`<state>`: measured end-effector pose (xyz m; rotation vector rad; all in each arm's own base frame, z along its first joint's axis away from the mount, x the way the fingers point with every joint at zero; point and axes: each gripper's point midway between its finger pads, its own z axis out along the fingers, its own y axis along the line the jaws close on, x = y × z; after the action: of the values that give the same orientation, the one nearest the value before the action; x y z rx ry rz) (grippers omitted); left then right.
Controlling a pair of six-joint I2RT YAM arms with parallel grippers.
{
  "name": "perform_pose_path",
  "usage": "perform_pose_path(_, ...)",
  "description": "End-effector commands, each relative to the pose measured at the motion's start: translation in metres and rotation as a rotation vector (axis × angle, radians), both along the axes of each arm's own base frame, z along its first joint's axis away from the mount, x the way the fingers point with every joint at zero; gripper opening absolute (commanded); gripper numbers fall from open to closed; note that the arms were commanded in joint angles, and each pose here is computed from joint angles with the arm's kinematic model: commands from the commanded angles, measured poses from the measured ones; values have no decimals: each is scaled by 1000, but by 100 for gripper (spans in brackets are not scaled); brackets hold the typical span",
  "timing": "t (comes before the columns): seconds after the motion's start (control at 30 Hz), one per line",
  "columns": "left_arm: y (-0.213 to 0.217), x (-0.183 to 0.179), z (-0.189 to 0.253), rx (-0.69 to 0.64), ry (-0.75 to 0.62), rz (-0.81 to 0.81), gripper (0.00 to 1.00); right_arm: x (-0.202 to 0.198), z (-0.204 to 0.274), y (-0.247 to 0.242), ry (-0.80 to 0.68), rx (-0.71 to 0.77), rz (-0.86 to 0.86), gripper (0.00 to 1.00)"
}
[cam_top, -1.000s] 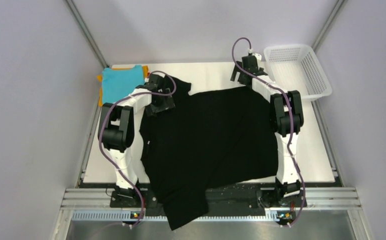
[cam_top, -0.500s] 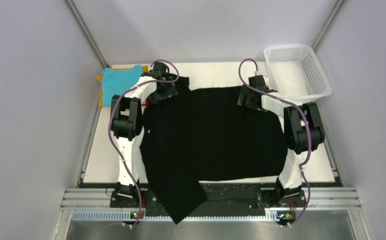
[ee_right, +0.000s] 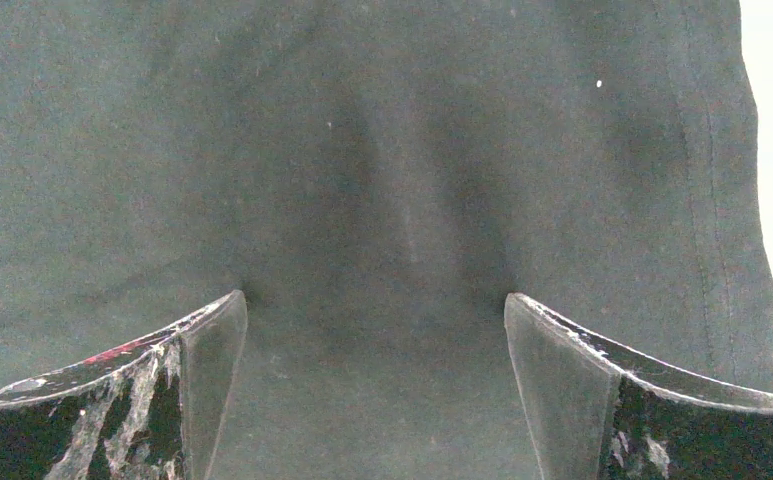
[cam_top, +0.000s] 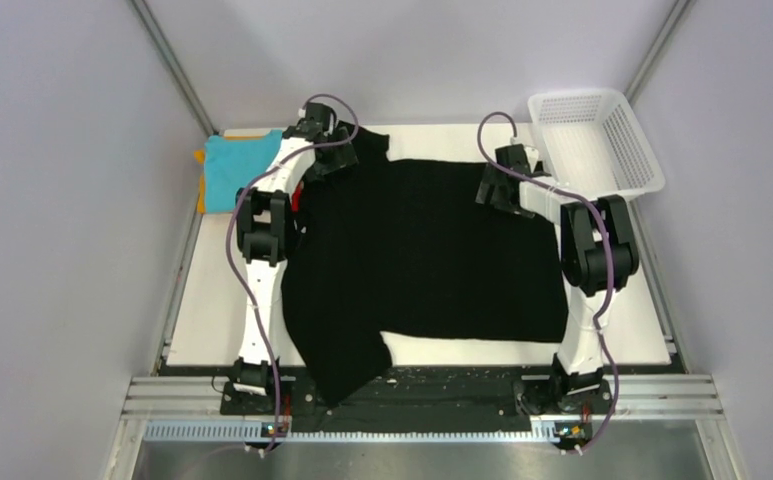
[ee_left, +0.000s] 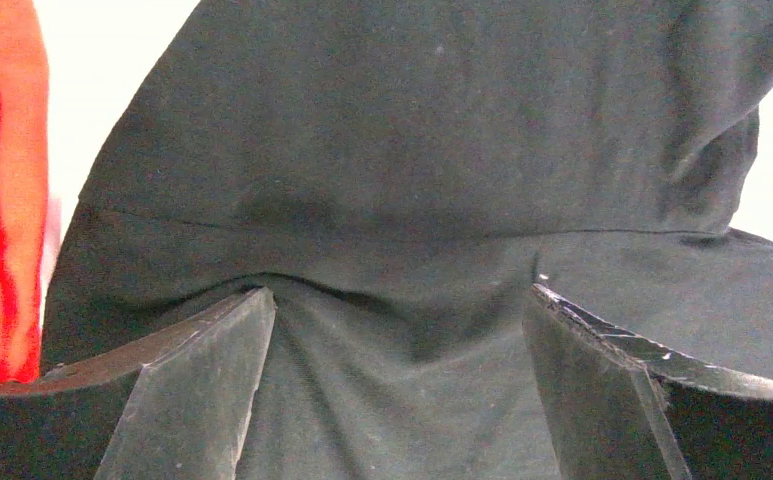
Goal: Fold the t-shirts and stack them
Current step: Flatten out the tshirt
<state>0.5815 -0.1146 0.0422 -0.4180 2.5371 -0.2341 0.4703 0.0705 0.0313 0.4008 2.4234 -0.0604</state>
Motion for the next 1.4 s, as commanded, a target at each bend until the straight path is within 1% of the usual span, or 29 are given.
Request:
perform_pose_path(0.0,-2,34,-13,-102,-89,-15,99,23,2,-16,-22,-22,-45,99)
perform_pose_path(0.17,1,60,-1,-111,-172,-9,99,43,4,-13,-35,-30,-29,99)
perform_pose_path(0.3,-4,62,15,-150,-198,-36,99,47,15,-11,-51,-21,-29,99)
perform_pose_path(0.47,-11,45,54,-159,-228,-109,99,46,53,-6,-103,5,10,99)
perform_pose_path(0.6,-14,24,107,-125,-282,-145,99,37,92,1,-152,7,42,99)
perform_pose_path(0.67,-16,5,143,-108,-321,-156,99,26,108,5,-170,5,55,99)
perform_pose_path(0.7,-17,-6,151,-99,-325,-158,99,19,116,8,-179,8,61,99)
perform_pose_path(0.8,-19,-50,175,-76,-328,-146,99,-10,131,14,-192,21,70,99)
perform_pose_path(0.9,-19,-111,170,-59,-277,-123,99,-48,128,18,-170,51,103,99)
perform_pose_path(0.97,-20,-159,158,-69,-215,-102,99,-75,118,13,-144,71,92,99)
perform_pose_path(1.07,-9,-231,128,-5,-142,-39,99,-112,117,9,-155,108,80,99)
perform_pose_path(1.17,0,-309,90,27,-14,-1,99,-138,113,5,-165,136,71,99)
perform_pose_path(1.2,9,-339,74,53,58,28,99,-144,112,3,-168,138,72,99)
perform_pose_path(1.27,16,-388,52,51,160,63,98,-155,107,1,-163,140,74,99)
perform_pose_path(1.37,9,-443,32,-32,247,75,96,-166,101,1,-150,150,79,99)
